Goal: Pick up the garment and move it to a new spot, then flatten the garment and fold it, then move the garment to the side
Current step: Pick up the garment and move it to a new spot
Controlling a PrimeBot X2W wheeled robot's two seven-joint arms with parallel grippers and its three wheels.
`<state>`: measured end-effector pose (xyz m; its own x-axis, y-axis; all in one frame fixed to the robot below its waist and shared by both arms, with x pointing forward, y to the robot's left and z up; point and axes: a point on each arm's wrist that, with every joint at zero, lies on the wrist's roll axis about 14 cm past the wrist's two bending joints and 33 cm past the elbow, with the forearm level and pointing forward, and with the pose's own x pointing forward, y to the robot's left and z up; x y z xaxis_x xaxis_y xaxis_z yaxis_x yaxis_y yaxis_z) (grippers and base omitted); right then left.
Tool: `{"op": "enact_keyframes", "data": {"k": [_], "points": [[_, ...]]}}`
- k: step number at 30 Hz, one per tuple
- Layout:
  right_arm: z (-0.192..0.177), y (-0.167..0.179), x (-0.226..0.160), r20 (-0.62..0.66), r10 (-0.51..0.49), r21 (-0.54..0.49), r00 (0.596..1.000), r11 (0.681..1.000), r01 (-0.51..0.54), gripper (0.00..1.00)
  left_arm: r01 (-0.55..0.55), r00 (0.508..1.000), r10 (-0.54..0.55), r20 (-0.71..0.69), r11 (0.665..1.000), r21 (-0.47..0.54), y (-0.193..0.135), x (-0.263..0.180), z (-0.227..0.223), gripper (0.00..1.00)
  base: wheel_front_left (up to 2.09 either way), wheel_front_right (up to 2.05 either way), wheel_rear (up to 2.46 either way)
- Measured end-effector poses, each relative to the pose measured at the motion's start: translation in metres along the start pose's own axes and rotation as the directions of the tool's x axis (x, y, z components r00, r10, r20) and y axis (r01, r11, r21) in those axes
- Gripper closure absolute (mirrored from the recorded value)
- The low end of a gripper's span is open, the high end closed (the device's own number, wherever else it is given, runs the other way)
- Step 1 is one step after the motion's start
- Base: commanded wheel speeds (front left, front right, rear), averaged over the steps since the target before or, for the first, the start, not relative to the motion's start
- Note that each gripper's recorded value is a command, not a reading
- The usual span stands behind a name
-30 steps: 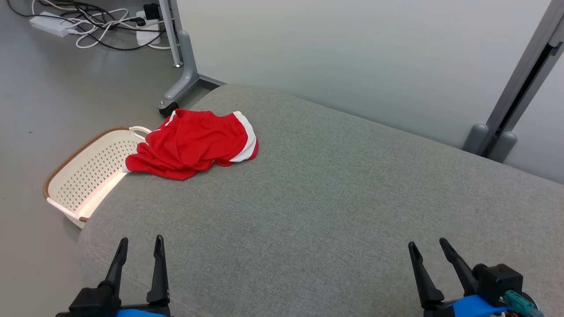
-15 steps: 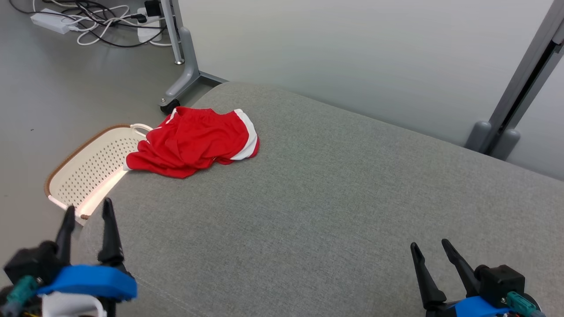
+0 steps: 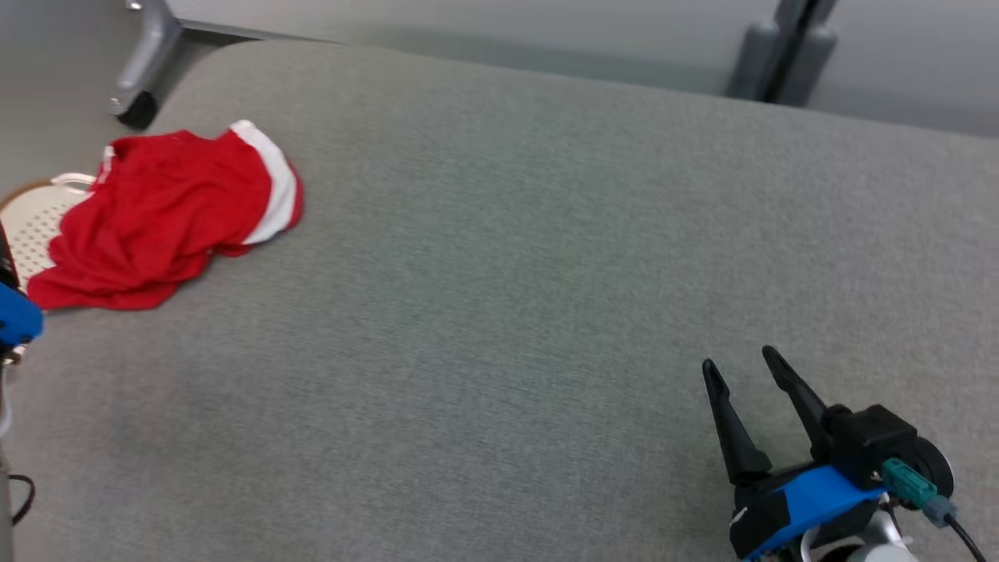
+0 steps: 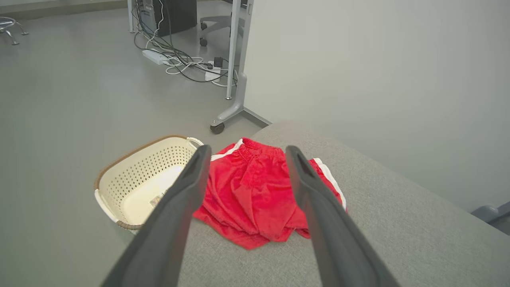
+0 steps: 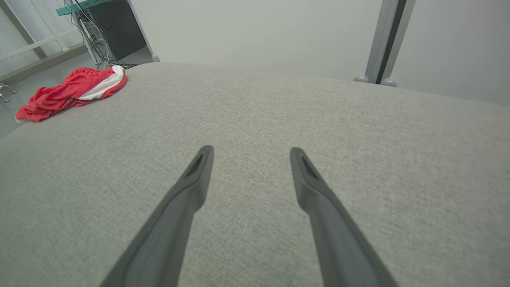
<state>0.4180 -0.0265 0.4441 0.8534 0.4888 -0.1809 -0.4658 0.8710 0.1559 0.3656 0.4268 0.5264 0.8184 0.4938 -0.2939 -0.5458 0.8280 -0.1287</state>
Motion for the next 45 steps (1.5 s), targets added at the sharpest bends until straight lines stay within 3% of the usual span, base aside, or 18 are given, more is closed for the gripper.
{"op": "enact_keyframes", "data": {"k": [12, 17, 22, 23, 24, 27, 34, 40, 45], "points": [[-0.039, -0.078, -0.001, -0.105, -0.180, -0.018, 0.978, 0.984, 0.179, 0.00, -0.033, 0.935, 0.021, -0.354, 0.999, -0.026, -0.057, 0.113, -0.087, 0.00, 0.00, 0.00, 0.00], [-0.046, -0.087, 0.005, -0.101, -0.191, -0.018, 0.976, 0.982, 0.190, 0.00, -0.065, 0.881, 0.050, -0.471, 0.998, -0.015, -0.065, 0.130, -0.129, 0.00, 0.00, 0.00, 0.00], [-0.045, -0.089, 0.009, -0.066, -0.190, -0.019, 0.980, 0.982, 0.189, 0.00, -0.132, 0.796, 0.107, -0.596, 0.991, 0.003, -0.058, 0.127, -0.163, 0.00, 0.00, 0.00, 0.00], [-0.046, -0.089, 0.009, -0.065, -0.190, -0.019, 0.980, 0.982, 0.189, 0.00, -0.134, 0.788, 0.109, -0.606, 0.991, 0.004, -0.058, 0.127, -0.164, 0.55, 0.00, 0.00, 0.00], [-0.046, -0.088, 0.009, -0.064, -0.188, -0.019, 0.980, 0.982, 0.188, 0.00, -0.144, 0.782, 0.112, -0.613, 0.990, -0.003, -0.057, 0.127, -0.166, 1.00, 0.00, 0.00, 0.00], [-0.041, -0.086, 0.011, -0.036, -0.181, -0.020, 0.983, 0.983, 0.180, 0.00, -0.152, 0.764, 0.113, -0.635, 0.988, -0.007, -0.056, 0.124, -0.172, 1.00, 0.00, 0.00, 0.00], [-0.015, -0.076, 0.013, 0.065, -0.155, -0.044, 0.986, 0.986, 0.158, 0.00, -0.091, 0.824, 0.073, -0.562, 0.996, -0.005, -0.051, 0.117, -0.144, 1.00, 0.00, 0.00, 0.00], [0.008, -0.060, 0.004, 0.131, -0.130, -0.034, 0.983, 0.990, 0.135, 0.00, 0.047, 0.941, -0.030, -0.337, 0.998, 0.044, -0.064, 0.117, -0.046, 1.00, 0.00, 0.00, 0.00], [0.026, -0.051, -0.014, 0.180, -0.135, -0.031, 0.974, 0.989, 0.143, 0.00, 0.232, 0.960, -0.213, -0.179, 0.968, 0.091, -0.115, 0.095, 0.035, 1.00, 0.00, 0.00, 0.00]]}}
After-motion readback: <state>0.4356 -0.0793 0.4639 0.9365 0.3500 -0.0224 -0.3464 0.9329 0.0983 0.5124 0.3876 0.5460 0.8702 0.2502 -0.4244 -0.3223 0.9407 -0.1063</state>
